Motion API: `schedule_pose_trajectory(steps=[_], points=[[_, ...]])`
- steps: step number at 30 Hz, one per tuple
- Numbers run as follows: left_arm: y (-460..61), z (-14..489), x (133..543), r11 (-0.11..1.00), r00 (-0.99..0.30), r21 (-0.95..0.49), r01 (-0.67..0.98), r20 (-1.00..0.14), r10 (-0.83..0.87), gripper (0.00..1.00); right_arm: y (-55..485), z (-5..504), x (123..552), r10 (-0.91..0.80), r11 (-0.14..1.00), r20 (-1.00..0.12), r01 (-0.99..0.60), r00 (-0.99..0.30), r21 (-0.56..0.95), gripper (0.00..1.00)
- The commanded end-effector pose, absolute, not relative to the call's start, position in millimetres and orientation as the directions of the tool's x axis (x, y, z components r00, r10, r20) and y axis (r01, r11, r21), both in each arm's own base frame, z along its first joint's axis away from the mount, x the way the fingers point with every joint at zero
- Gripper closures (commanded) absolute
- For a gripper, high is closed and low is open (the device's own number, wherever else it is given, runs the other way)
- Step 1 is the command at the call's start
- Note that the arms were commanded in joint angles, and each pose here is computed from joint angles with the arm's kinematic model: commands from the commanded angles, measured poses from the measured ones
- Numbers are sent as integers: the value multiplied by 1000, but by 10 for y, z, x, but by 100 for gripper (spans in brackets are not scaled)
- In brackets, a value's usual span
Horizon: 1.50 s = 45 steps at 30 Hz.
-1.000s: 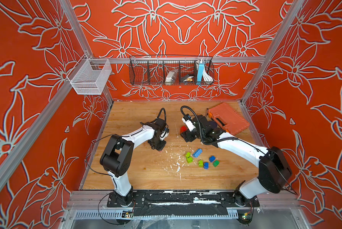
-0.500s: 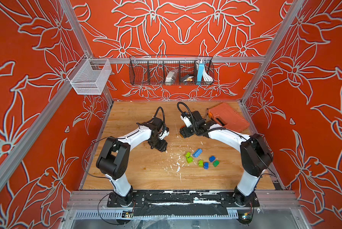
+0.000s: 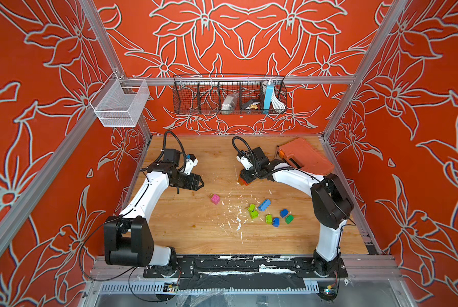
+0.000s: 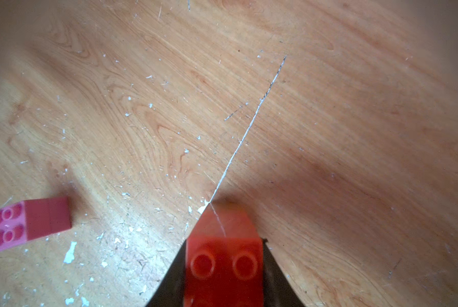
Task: Assemble the letter h with lego
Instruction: Pick up the lego brick from the center of the board, then assemble the lego brick with the lego brick.
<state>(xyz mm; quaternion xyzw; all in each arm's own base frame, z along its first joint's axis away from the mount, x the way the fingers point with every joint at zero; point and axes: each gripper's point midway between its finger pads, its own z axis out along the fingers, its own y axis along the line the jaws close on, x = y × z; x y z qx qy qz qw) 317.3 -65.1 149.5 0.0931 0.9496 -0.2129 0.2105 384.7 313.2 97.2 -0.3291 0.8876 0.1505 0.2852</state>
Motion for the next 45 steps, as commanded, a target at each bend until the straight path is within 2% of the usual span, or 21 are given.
schedule_pose_trajectory(steps=[1, 11, 17, 28, 45], points=[[-594, 1504, 3053, 859, -918, -466, 210, -395, 10, 27, 3360, 1190, 3739, -519, 689, -634, -720, -573, 87, 67], [7, 1438, 3167, 854, -901, -520, 19, -378, -210, 28, 4260, 1657, 3121, -567, 570, -682, -818, -462, 80, 66], [171, 1361, 3149, 863, -895, -504, -35, -368, -252, 28, 4625, 1633, 2967, -595, 511, -685, -856, -420, 81, 66], [200, 1352, 3129, 867, -890, -496, -45, -374, -260, 28, 4781, 1250, 2993, -659, 481, -643, -876, -391, 39, 66], [191, 1336, 3122, 864, -891, -501, -45, -370, -262, 28, 4921, 1092, 2969, -669, 471, -636, -881, -386, 39, 65]])
